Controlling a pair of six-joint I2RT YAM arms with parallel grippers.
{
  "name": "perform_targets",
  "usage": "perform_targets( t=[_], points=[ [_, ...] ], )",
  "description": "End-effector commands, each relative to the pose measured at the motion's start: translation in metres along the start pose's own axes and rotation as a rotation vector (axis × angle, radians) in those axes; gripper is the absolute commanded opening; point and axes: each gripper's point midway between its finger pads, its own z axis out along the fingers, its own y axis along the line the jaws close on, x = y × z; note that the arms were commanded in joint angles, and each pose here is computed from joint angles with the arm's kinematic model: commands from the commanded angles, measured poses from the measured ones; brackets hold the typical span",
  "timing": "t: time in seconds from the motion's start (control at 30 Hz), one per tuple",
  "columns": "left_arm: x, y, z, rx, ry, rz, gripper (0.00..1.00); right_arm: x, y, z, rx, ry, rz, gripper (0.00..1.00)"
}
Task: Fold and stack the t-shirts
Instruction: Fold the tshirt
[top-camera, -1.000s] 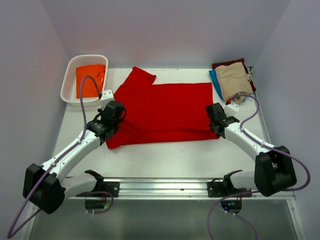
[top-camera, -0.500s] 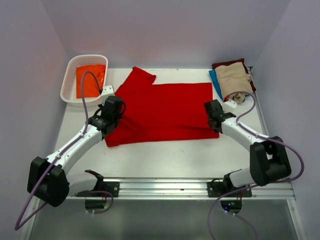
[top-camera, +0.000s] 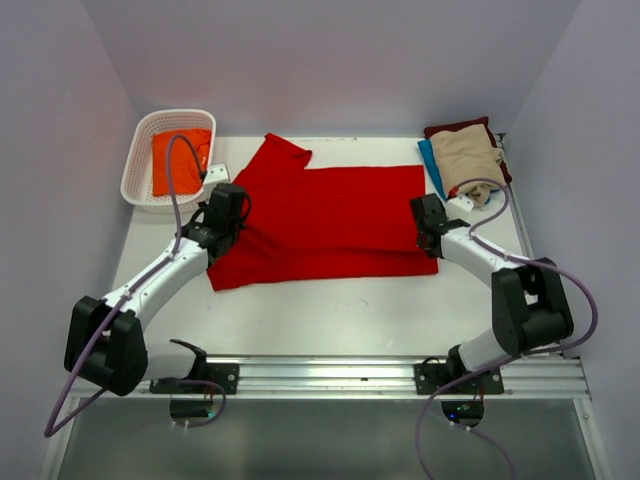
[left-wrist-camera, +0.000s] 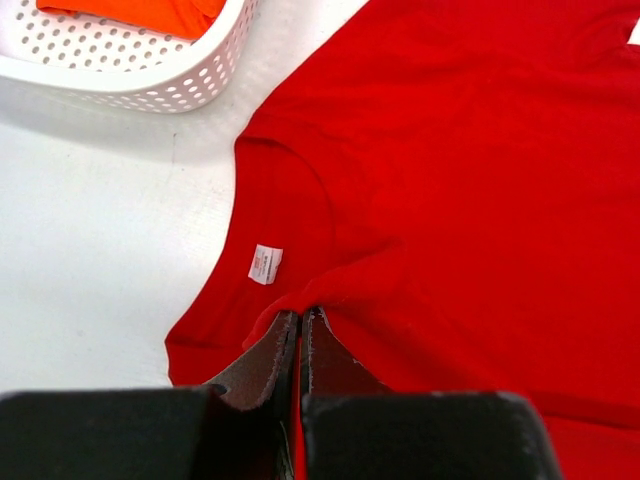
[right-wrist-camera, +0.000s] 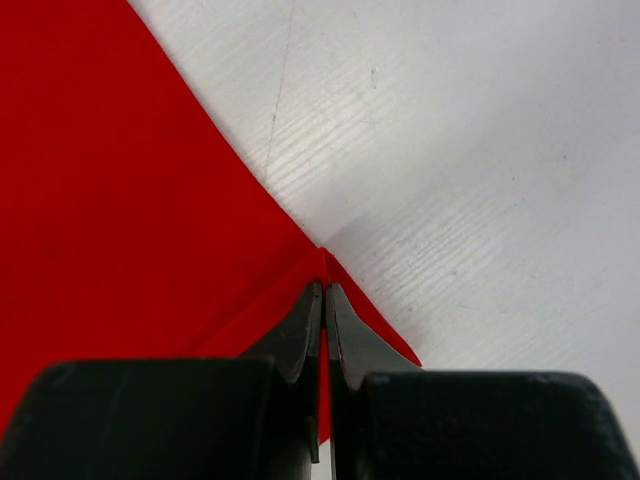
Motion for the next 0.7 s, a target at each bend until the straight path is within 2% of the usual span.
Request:
perform_targets(
  t=[0.0,0.13,0.57,0.6,0.63,0.67],
  points=[
    [-0.033,-0.013,0.004,0.032,-0.074,-0.036,0.0,-0.019,0.017,0.006,-0.027,-0.039,0.018,0.0],
    [-0.038,-0.019,0.011,0.034,-0.076,-0.029,0.0,-0.019,0.022,0.014,-0.029,-0.033,0.012,0.0],
    [-0.015,-0.022,0.044,0.012,-0.005,-0.027,0.0,-0.019,0.025,0.022,-0.031,-0.038,-0.008,0.0],
    [-0.015,-0.024,0.047,0.009,0.002,-0.025,0.0,-0.02,0.026,0.021,-0.035,-0.04,-0.006,0.05],
    [-0.014,-0.024,0.049,0.007,0.006,-0.025,0.19,-0.022,0.026,0.02,-0.041,-0.043,-0.004,0.13],
    [-0.013,-0.023,0.052,0.004,0.011,-0.028,0.28,-0.023,0.028,0.018,-0.051,-0.047,-0.01,0.24]
  ],
)
